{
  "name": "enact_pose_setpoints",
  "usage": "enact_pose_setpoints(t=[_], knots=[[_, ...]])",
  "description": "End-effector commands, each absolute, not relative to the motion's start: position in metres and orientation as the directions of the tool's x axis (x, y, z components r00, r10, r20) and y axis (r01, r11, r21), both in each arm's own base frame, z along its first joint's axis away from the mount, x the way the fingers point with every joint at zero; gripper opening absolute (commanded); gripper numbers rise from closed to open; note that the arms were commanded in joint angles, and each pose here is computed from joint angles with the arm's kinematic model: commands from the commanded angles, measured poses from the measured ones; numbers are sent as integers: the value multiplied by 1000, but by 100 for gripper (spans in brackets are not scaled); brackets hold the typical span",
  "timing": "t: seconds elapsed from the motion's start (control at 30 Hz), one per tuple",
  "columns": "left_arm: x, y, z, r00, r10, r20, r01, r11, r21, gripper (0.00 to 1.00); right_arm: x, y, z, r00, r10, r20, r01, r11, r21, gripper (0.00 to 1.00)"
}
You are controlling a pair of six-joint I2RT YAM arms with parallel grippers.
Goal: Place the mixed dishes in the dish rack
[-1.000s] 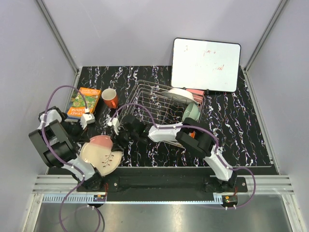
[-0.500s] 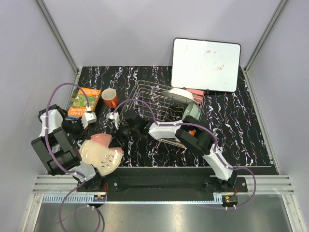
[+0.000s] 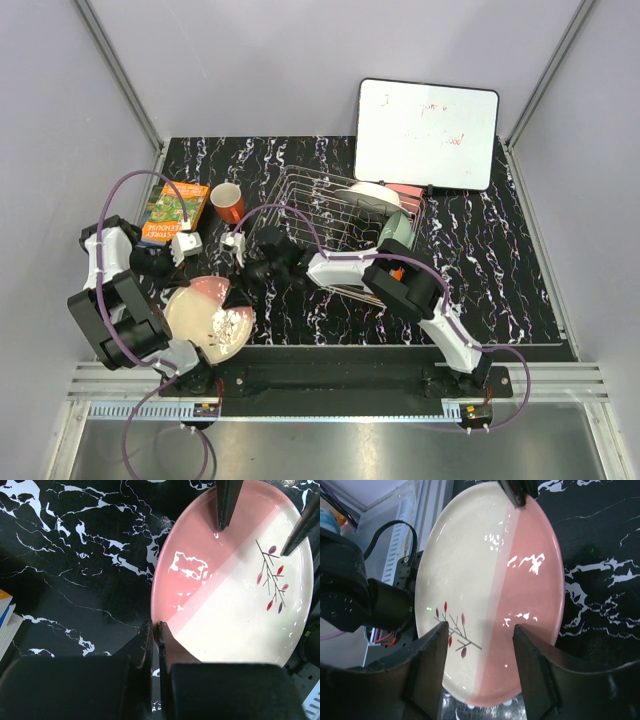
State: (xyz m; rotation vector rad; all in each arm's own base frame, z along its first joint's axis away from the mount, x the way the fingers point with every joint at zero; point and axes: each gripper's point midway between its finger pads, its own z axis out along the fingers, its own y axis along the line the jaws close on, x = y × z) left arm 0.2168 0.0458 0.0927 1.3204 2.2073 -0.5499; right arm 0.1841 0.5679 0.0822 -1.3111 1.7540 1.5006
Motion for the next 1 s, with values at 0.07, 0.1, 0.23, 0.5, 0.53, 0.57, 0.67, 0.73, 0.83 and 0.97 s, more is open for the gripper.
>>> enact_pose_setpoints(t=[0.07, 0.1, 0.23, 0.5, 0.53, 0.57, 0.67, 0.73, 0.83, 0.97], knots=[[206, 29, 107, -386, 656, -649, 901, 418, -113, 0, 204, 550, 142, -317, -261, -912, -942, -29, 336, 66], [206, 28, 107, -385, 653, -652, 902, 417, -114, 0, 204, 547, 153, -300, -245, -922, -948, -30, 317, 66], [207, 29, 106, -389, 654, -649, 900, 420, -116, 0, 203, 541, 166, -273, -234, -933, -958, -27, 287, 69], [207, 31, 107, -388, 660, -643, 900, 423, -109, 0, 209, 546, 153, -317, -247, -916, -944, -9, 329, 69], [208, 31, 108, -384, 662, -643, 901, 421, -104, 0, 211, 548, 153, -318, -246, -916, -944, -10, 331, 69], [207, 30, 109, -384, 662, -644, 901, 421, -104, 0, 210, 549, 144, -327, -260, -909, -940, -7, 340, 69], [209, 29, 114, -372, 659, -654, 903, 420, -91, 0, 212, 551, 131, -345, -275, -897, -934, 5, 358, 69], [209, 28, 118, -366, 654, -661, 905, 416, -89, 0, 213, 553, 126, -353, -281, -892, -930, 5, 367, 69], [211, 26, 123, -359, 651, -668, 907, 412, -86, 0, 212, 557, 117, -375, -291, -880, -920, 4, 391, 69], [210, 24, 127, -343, 660, -669, 913, 402, -72, 0, 213, 560, 105, -405, -303, -863, -907, 11, 421, 68]])
